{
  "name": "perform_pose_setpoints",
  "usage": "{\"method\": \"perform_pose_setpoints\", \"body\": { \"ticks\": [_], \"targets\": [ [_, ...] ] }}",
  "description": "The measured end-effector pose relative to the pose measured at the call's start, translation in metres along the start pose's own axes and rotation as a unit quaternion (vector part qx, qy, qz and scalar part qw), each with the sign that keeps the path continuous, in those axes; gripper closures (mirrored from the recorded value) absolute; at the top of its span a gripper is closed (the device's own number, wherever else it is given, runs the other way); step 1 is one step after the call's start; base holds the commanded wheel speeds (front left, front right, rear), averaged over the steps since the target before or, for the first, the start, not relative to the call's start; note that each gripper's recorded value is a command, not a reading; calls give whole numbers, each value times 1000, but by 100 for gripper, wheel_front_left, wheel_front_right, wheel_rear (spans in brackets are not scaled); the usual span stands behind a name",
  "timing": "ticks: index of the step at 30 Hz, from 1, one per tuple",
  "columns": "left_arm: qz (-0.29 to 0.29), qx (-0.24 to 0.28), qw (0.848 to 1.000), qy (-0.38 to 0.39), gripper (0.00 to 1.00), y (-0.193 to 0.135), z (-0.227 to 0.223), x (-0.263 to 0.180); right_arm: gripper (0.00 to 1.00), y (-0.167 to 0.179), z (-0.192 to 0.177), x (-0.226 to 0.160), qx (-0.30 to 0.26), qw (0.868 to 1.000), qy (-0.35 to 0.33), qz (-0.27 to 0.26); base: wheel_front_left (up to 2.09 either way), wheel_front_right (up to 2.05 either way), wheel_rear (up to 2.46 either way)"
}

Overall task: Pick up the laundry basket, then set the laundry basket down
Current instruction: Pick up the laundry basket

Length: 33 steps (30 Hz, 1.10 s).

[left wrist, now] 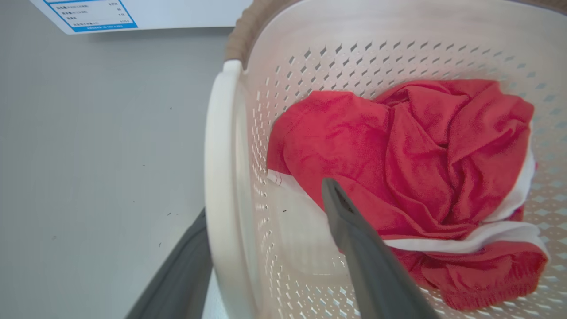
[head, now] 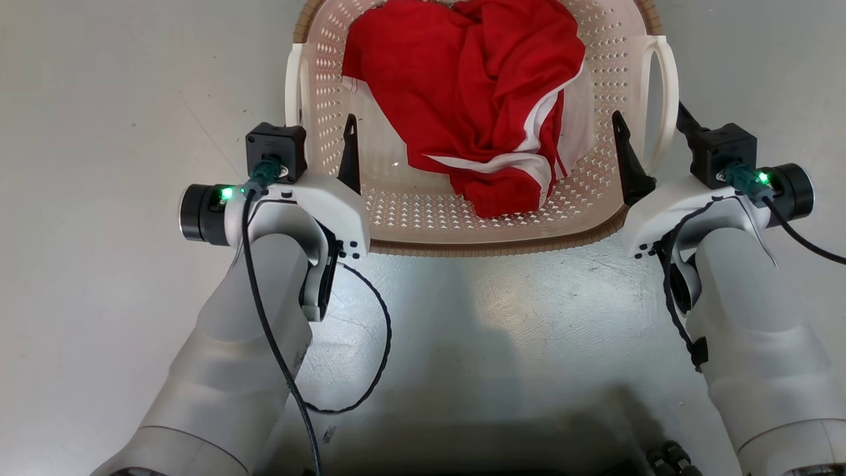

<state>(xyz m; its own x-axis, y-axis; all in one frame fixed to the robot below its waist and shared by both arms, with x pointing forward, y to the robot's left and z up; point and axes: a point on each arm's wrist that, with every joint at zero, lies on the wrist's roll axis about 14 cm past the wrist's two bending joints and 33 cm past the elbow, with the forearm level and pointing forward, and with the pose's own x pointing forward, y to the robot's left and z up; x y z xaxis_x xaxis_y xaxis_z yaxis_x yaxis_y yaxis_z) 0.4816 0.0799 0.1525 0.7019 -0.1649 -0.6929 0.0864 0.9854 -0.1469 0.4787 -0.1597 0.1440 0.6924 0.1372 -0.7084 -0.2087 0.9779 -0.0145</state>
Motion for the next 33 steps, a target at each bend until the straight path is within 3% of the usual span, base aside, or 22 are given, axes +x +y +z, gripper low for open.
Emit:
{"method": "perform_pose_setpoints", "body": {
  "ticks": [1, 2, 3, 18, 33],
  "targets": [
    [-2, 3, 1000, 2, 6, -1, -1, 0, 0, -1, 0, 0, 1, 1000, 0, -1, 0, 0, 0],
    [-4, 7, 1000, 5, 56, -2, -4, -1, 100, -1, 0, 0, 3, 1000, 0, -2, 0, 0, 0],
    [-5, 9, 1000, 7, 100, -2, -5, -1, 100, -1, -1, 0, 3, 1000, 2, -1, 0, 0, 0],
    [-1, 20, 1000, 16, 100, -2, -7, 0, 100, -2, -8, -6, 20, 1000, 15, -1, 0, 0, 0],
    [24, 15, 1000, 0, 100, 5, 19, -28, 100, 7, 17, -25, 21, 1000, 1, 9, 0, 0, 0]
  ]
}}
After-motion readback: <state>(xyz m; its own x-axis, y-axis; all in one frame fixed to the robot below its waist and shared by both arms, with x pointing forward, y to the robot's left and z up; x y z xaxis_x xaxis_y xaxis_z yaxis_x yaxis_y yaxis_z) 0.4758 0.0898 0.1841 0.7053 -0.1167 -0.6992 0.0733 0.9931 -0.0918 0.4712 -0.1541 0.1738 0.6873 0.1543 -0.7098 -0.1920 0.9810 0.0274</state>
